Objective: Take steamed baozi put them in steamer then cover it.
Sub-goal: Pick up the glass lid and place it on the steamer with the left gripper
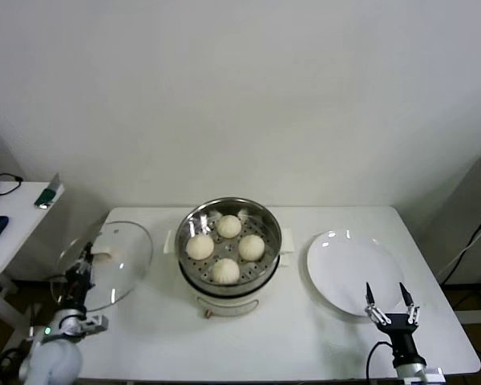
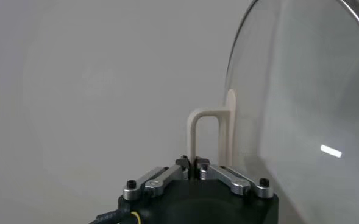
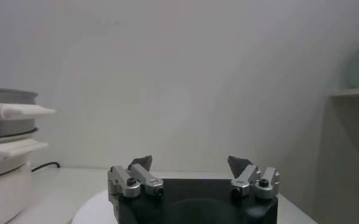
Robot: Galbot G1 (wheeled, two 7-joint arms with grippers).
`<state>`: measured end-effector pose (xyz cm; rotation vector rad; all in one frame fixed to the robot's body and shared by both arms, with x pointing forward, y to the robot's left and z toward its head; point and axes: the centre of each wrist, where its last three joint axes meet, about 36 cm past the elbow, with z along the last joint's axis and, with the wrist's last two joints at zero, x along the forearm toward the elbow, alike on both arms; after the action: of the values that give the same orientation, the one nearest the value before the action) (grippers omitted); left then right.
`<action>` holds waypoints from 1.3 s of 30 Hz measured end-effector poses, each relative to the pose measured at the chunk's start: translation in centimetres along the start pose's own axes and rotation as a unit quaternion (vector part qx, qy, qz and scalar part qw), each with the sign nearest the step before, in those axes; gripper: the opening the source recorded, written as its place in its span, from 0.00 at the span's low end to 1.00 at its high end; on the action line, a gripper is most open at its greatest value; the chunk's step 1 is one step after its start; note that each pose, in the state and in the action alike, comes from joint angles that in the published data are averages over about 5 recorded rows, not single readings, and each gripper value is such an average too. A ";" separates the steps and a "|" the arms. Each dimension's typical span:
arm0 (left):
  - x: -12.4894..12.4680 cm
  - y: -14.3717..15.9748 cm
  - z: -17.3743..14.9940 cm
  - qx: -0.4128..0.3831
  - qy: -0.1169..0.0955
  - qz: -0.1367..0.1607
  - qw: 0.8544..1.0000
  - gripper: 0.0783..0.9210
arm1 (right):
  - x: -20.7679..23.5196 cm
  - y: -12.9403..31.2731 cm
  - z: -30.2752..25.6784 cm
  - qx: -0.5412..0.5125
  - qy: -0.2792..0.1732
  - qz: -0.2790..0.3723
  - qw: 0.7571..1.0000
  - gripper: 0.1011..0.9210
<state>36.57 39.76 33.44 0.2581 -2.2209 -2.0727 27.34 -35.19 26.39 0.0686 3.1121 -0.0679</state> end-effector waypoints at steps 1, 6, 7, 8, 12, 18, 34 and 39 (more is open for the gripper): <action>-0.3 1.0 -0.2 0.003 0.001 -0.003 1.000 0.07 | 0.0 0.0 0.0 0.001 0.001 0.000 1.000 0.88; -1.2 5.8 -2.0 0.015 0.000 -0.016 1.000 0.07 | 0.2 -0.1 -0.3 0.008 0.013 -0.008 1.000 0.88; -1.2 6.7 -2.6 0.018 -0.001 -0.018 1.000 0.07 | 0.2 -0.1 -0.3 0.010 0.016 -0.011 1.000 0.88; -1.3 7.4 -3.3 0.022 -0.002 -0.018 1.000 0.07 | 0.3 0.0 -0.3 0.012 0.019 -0.013 1.000 0.88; -1.0 9.8 -6.4 0.037 -0.009 -0.016 0.999 0.07 | 0.3 0.3 -0.5 0.017 0.025 -0.020 0.999 0.88; -0.2 11.4 -11.6 0.052 -0.020 0.000 0.998 0.07 | 0.0 0.8 -0.6 0.020 0.026 -0.030 0.999 0.88; 1.8 11.2 -25.6 0.071 -0.067 0.037 0.995 0.07 | -0.3 0.6 -0.3 0.027 0.023 -0.035 0.999 0.88; 2.1 11.0 -29.0 0.076 -0.079 0.038 0.993 0.07 | -0.2 0.1 -0.4 0.030 0.023 -0.034 0.999 0.88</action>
<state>39.10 11.64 46.37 0.0191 -2.4412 -1.9517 27.49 -35.11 26.79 -0.0351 3.1574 -0.1622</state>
